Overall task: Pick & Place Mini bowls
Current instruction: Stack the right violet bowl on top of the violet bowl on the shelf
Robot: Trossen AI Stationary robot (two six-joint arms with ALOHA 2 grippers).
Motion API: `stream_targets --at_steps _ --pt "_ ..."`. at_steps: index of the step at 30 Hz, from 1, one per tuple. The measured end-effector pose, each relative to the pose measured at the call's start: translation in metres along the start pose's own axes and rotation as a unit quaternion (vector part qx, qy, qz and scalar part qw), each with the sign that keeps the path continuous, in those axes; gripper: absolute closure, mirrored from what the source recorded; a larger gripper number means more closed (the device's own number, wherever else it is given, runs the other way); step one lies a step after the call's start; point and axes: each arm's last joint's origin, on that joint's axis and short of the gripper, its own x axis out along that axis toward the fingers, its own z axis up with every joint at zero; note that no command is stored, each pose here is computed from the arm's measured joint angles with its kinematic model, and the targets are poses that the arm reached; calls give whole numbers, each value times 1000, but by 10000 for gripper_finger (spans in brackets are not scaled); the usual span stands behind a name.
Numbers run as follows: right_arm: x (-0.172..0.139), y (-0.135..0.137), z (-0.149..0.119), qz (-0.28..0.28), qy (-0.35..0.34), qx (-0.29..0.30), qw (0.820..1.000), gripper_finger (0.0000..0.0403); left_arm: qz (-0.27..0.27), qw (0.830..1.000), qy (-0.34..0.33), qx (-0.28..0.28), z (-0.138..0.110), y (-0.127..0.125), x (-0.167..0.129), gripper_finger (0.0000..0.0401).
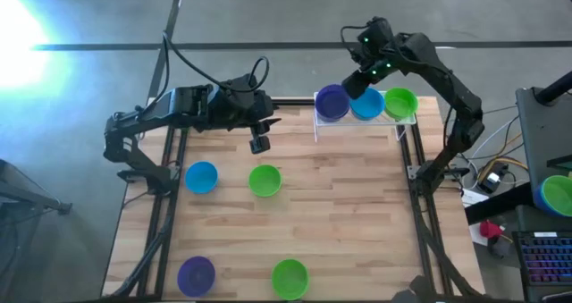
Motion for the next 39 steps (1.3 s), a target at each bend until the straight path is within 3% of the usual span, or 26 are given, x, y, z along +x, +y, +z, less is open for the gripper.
stream_targets --at_steps 8,13,18,22,39 --pt "-10 1 5 3 -70 -63 996 331 2 1000 0 -29 0 0 0 273" --pt "10 1 2 18 -38 -111 993 341 2 999 0 -42 0 0 0 273" --pt "25 4 -1 73 -25 -149 986 368 2 999 0 -49 0 0 0 273" --pt "31 5 -1 82 -29 -156 984 392 2 999 0 -53 0 0 0 273" --pt "65 -13 -9 65 -14 -161 985 394 2 998 0 -58 0 0 0 273"
